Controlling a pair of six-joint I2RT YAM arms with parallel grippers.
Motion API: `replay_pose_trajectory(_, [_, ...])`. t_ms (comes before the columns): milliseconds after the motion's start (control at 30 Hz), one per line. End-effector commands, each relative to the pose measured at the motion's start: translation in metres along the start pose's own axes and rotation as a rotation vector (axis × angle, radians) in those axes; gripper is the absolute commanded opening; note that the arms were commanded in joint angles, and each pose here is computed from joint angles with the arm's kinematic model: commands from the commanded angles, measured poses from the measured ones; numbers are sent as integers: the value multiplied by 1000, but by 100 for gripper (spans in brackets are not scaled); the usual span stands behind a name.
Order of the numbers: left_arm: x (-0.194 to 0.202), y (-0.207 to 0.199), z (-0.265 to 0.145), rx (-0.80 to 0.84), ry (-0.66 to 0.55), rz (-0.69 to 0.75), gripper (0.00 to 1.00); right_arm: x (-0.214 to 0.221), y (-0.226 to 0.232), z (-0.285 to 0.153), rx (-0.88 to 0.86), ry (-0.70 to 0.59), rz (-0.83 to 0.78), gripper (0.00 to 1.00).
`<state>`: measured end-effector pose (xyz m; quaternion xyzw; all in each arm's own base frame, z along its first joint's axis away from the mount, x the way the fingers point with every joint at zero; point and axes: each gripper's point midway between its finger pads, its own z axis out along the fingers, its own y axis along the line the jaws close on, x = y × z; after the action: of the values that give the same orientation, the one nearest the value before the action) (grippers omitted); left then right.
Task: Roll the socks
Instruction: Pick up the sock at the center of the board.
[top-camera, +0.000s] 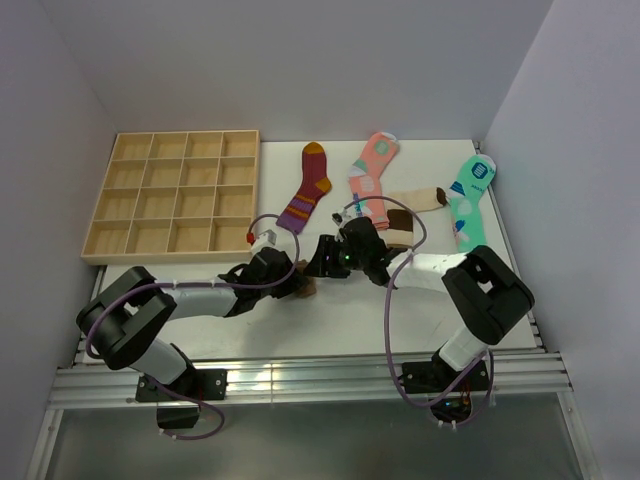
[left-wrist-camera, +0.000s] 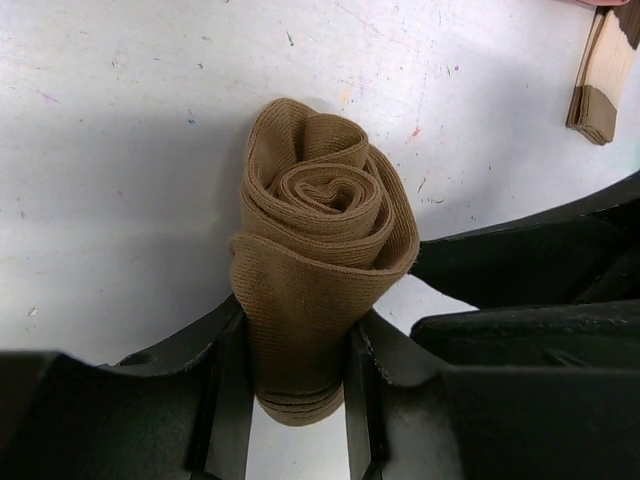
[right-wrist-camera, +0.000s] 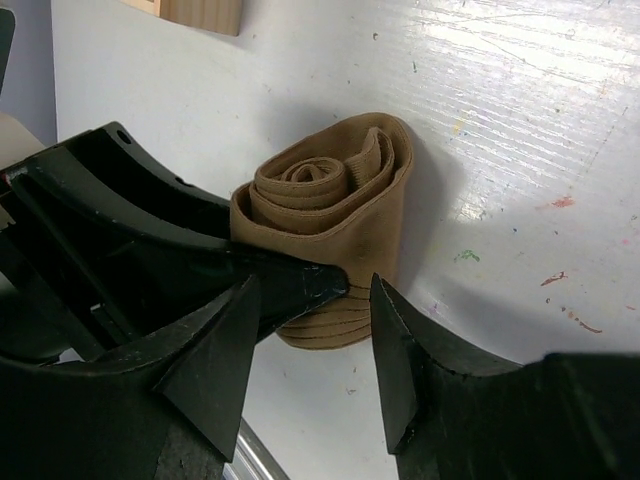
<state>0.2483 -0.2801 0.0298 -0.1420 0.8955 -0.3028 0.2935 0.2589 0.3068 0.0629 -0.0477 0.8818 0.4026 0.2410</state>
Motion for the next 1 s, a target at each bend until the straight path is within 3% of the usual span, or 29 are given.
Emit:
replay_pose_trajectory(0, [19,20,0,-62,79,49,18,-18,8,2,-21,-56,-4,56])
replay_pose_trajectory(167, [13,14,-5,-48,64,54,1,-20,2,-15,13,-94,-24,55])
replay_pose_trajectory(367, [-20,-3,-33,-42,-45,74,0,-20,-11,-46,114,-135,-97,55])
replay_pose_trajectory(633, [-87,-19,-84,-28,-205,44,0,-43,-5,-120,233,-301,-214,58])
replay_pose_trajectory(867, [-168,1,-129,-121,-369,-21,0,-68,14,-188,285,-475,-258,66])
replay_pose_trajectory(967, [-193,13,-142,-174,-386,-27,0,-73,19,-212,304,-531,-265,73])
